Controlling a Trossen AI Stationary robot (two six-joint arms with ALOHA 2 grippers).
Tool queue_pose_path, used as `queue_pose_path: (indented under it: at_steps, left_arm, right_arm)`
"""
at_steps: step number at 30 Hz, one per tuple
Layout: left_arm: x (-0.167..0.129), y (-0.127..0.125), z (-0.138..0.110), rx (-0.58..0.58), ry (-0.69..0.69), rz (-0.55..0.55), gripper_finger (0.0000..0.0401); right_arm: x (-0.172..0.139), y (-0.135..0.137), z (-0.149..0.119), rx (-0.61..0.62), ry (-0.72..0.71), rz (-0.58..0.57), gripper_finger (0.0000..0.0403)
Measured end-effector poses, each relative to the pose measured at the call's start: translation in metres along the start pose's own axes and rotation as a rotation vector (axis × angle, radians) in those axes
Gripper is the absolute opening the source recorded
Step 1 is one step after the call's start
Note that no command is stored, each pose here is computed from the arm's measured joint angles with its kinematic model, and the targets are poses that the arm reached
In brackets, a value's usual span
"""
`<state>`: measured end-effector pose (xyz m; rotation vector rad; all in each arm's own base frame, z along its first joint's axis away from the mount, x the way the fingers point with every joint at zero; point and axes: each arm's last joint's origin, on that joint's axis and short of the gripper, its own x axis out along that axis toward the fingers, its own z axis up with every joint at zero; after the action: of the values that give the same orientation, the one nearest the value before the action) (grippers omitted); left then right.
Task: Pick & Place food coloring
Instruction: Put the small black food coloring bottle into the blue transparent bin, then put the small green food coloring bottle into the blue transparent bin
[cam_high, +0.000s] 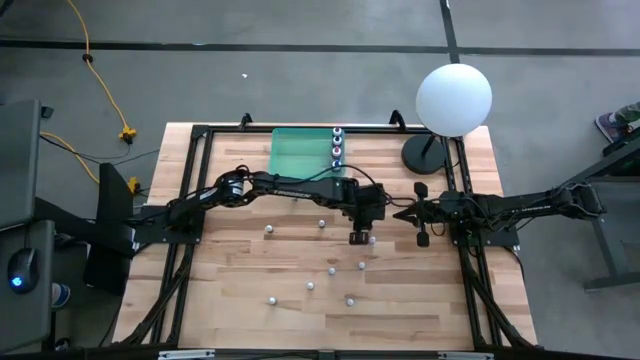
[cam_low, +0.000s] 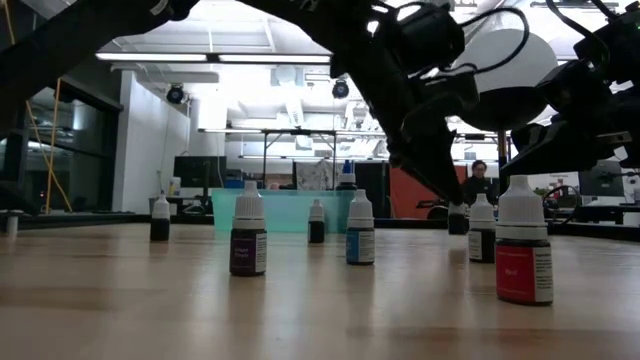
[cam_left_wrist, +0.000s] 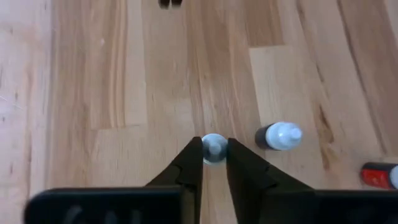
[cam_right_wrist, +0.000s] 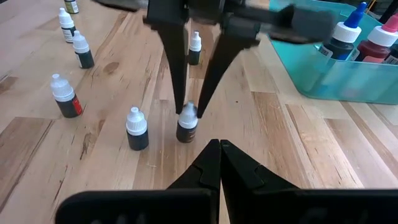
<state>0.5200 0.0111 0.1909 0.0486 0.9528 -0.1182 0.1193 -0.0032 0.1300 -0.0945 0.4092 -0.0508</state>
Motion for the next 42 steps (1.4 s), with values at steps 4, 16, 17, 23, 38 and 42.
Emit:
queue_pose_path:
  at_steps: [4,16,17,23,38,42]
  left_arm:
    - [0.0003,-0.0002,-0.0016,0.006,0.017,-0.003,0.0016]
    - [-0.0044,-0.0010,-0.0026,0.006,0.040,-0.007,0.0002]
    - [-0.0043,-0.0009,-0.0021,0.007,0.035,-0.007,0.0003]
    - [-0.0043,-0.0011,-0.0024,0.007,0.038,-0.007,0.0001]
    - [-0.0047,0.0020,-0.0045,0.003,0.063,0.048,0.0005]
    - [-0.0050,0.0032,-0.0068,0.008,0.083,0.032,0.0012]
  right_arm:
    - [0.0000,0.0000,0.0000,0.000,0.000,0.000,0.0000]
    - [0.0000,0.0000,0.0000,0.000,0.000,0.000,0.0000]
    - [0.0000,0.0001,-0.0001,0.000,0.000,0.001,0.0000]
    - [0.0000,0.0000,0.0000,0.000,0.000,0.000,0.0000]
    - [0.0000,0.0000,0.0000,0.000,0.000,0.000,0.0000]
    - [0.0000,0.0001,-0.0001,0.000,0.000,0.001,0.0000]
